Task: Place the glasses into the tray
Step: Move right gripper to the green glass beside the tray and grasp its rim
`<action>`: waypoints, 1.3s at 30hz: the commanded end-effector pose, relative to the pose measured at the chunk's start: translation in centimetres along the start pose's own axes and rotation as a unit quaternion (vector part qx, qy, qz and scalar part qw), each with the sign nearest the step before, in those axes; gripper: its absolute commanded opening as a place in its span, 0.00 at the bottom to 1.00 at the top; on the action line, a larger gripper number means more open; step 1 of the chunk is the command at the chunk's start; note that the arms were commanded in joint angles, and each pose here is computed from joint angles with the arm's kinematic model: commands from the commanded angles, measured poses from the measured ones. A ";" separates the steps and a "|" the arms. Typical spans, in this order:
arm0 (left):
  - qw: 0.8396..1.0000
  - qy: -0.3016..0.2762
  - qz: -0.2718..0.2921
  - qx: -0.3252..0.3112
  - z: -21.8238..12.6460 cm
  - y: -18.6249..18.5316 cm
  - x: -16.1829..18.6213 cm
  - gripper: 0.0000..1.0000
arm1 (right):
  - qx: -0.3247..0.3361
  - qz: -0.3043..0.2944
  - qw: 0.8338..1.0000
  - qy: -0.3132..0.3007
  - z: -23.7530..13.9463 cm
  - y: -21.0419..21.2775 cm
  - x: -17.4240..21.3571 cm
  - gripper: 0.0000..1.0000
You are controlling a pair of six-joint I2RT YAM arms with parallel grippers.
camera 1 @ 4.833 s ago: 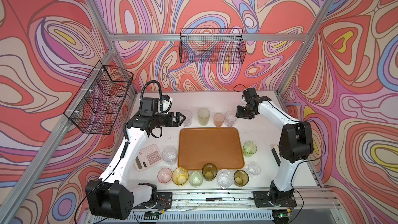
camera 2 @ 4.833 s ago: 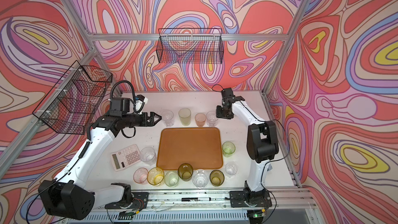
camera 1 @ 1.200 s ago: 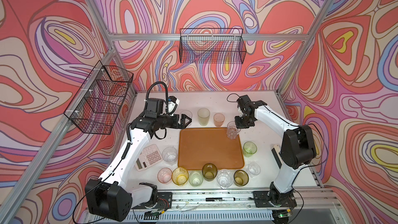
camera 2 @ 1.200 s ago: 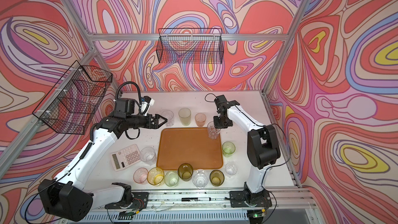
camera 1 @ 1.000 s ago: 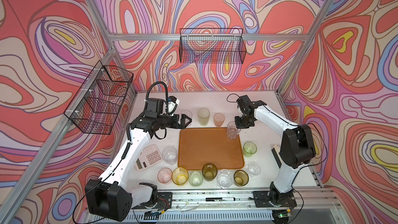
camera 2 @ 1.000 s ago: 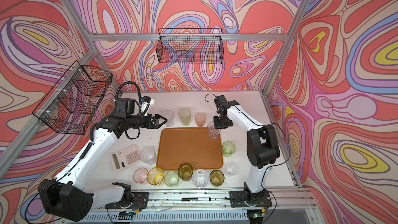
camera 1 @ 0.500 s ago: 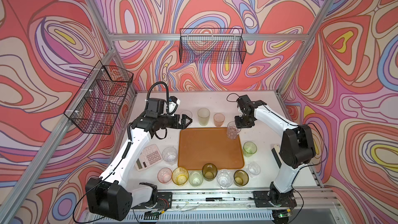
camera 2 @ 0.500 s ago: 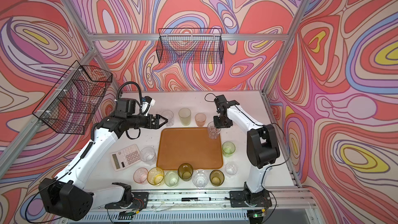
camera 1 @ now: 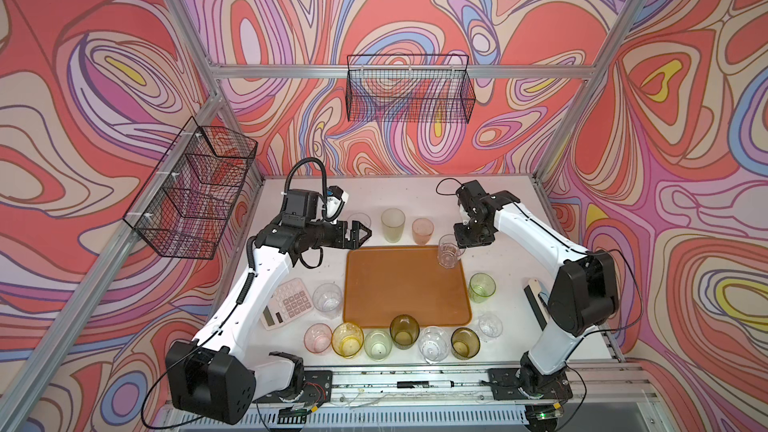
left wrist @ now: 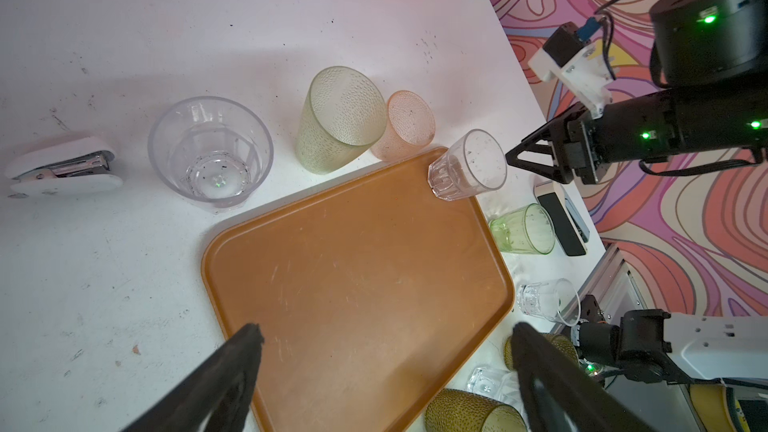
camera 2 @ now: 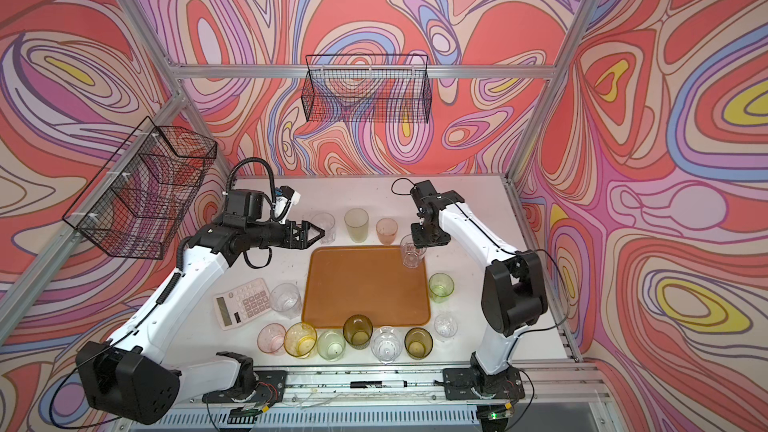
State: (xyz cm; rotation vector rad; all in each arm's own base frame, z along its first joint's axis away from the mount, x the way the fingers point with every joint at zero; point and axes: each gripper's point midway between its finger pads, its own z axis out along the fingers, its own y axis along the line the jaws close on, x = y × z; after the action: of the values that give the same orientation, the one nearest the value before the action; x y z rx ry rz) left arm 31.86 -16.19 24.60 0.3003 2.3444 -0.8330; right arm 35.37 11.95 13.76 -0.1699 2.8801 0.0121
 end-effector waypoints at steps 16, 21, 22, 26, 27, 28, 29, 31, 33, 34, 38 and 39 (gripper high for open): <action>1.000 -0.005 0.006 -0.001 -0.2 -0.3 0.0 0.96 | -0.015 0.014 0.999 0.026 -4.4 1.0 6.9 0.51; 1.000 -0.003 0.006 -0.003 -0.1 -0.2 0.1 0.96 | -0.012 0.020 0.999 0.043 -3.7 1.0 8.7 0.49; 1.000 -0.003 0.005 -0.002 0.0 -0.2 0.1 0.96 | -0.012 0.020 0.999 0.046 -3.6 1.0 9.0 0.49; 1.000 -0.002 0.005 -0.003 0.0 -0.1 0.1 0.96 | -0.017 0.024 0.998 0.057 -2.8 1.3 10.1 0.47; 1.000 -0.002 0.005 -0.004 0.0 -0.1 0.1 0.96 | -0.019 0.026 0.998 0.059 -2.7 1.4 10.2 0.46; 1.000 -0.002 0.005 -0.004 0.0 -0.1 0.1 0.96 | -0.018 0.027 0.998 0.061 -2.5 1.4 10.4 0.46; 1.000 -0.002 0.005 -0.005 0.0 0.0 0.1 0.96 | -0.017 0.027 0.997 0.064 -2.3 1.4 10.7 0.46; 1.000 -0.001 0.004 -0.007 0.0 0.1 0.1 0.96 | -0.015 0.030 0.997 0.066 -1.9 1.4 11.0 0.46; 1.000 -0.001 0.003 -0.009 0.1 0.1 0.1 0.96 | -0.017 0.032 0.997 0.068 -1.5 1.4 11.2 0.45; 1.000 -0.001 0.003 -0.010 0.0 0.1 0.1 0.96 | -0.018 0.034 0.997 0.068 -1.3 1.4 11.3 0.44; 1.000 -0.001 0.003 -0.009 0.1 0.1 0.1 0.96 | -0.021 0.044 0.996 0.071 -0.2 1.6 11.6 0.43; 1.000 -0.001 0.003 -0.009 0.0 0.1 0.1 0.96 | -0.023 0.047 0.996 0.071 0.1 1.7 11.6 0.42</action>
State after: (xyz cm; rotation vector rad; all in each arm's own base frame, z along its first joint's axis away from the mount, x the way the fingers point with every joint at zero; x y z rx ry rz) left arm 32.02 -15.98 24.48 0.2923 2.3475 -0.8108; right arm 23.63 11.70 10.84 -0.0827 3.0630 0.0385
